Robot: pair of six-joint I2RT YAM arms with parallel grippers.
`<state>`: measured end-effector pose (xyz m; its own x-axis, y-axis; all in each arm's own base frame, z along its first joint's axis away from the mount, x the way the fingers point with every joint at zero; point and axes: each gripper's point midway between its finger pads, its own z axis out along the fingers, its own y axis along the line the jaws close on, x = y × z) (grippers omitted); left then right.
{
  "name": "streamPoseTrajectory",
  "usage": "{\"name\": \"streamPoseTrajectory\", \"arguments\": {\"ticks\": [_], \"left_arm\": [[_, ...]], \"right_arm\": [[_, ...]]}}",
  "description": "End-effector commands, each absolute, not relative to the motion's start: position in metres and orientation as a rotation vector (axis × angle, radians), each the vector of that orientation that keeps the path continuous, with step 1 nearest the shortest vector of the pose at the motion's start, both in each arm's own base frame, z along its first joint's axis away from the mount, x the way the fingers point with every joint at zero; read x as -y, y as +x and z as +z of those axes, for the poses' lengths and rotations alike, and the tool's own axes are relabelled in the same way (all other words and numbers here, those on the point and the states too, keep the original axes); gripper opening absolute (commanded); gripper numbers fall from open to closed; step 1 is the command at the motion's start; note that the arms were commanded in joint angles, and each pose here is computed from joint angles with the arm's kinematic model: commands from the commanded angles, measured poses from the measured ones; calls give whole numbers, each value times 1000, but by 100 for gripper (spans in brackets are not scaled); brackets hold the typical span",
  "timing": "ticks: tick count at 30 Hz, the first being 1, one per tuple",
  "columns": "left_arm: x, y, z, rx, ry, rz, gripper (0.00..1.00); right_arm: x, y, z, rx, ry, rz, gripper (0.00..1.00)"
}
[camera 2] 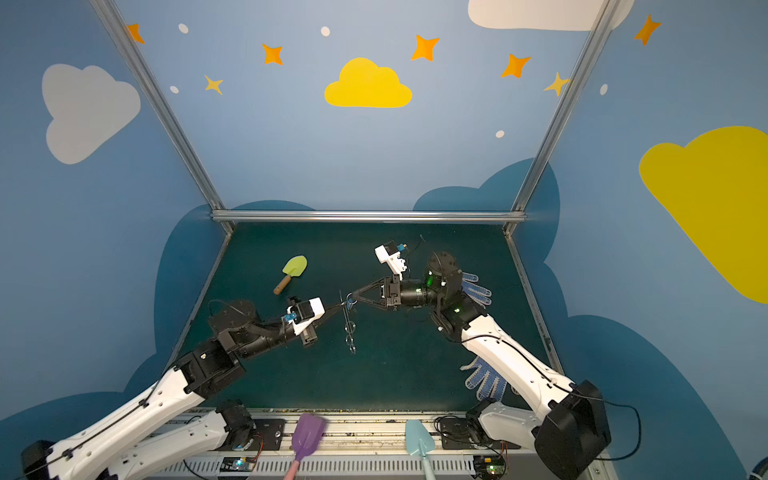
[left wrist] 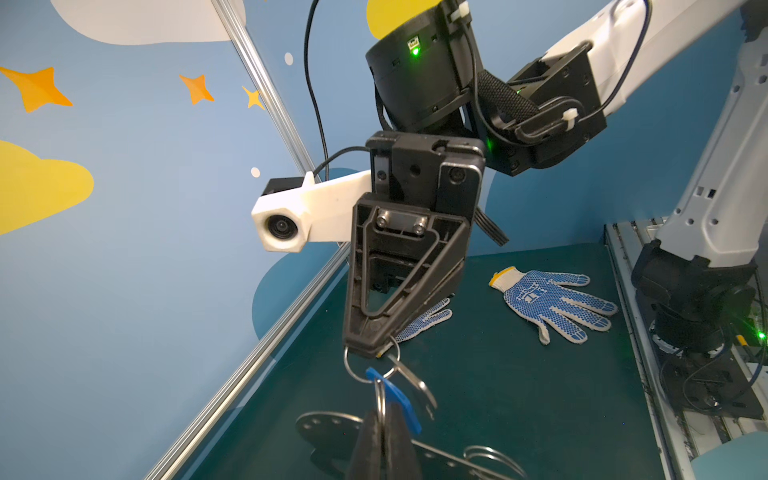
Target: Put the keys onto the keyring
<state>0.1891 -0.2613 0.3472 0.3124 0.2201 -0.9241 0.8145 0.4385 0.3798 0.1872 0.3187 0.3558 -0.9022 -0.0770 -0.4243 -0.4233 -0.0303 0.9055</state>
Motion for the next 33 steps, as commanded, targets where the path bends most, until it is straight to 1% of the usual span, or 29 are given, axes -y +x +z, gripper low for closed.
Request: {"name": "streamPoseTrajectory", "arguments": {"ticks": [1,9,15,19,24,30,33], "left_arm": [[259,188,356,-1195,1076,-493,4],[261,195,352,-1230,1081,-456,4],[263,200,350,-1258,1081,-405,4],[265,203,350,-1274,1072,-406,4],[265,206,351,-1284,1062,-404,4],[264,207,355,-1296,1041,-413,4],[265,210,354,-1316,1026,-412,4]], "right_arm": [[-318,187,370,-1925,-557,2038,0],[-318,184,370,-1935,-591,2027,0],[-317,181,369,-1952,-624,1953,0],[-320,171,367,-1939,-736,1863,0],[-319,167,360,-1927,-783,1711,0],[-317,162,347,-1934,-860,1448,0],[-320,162,353,-1915,-840,1471,0]]}}
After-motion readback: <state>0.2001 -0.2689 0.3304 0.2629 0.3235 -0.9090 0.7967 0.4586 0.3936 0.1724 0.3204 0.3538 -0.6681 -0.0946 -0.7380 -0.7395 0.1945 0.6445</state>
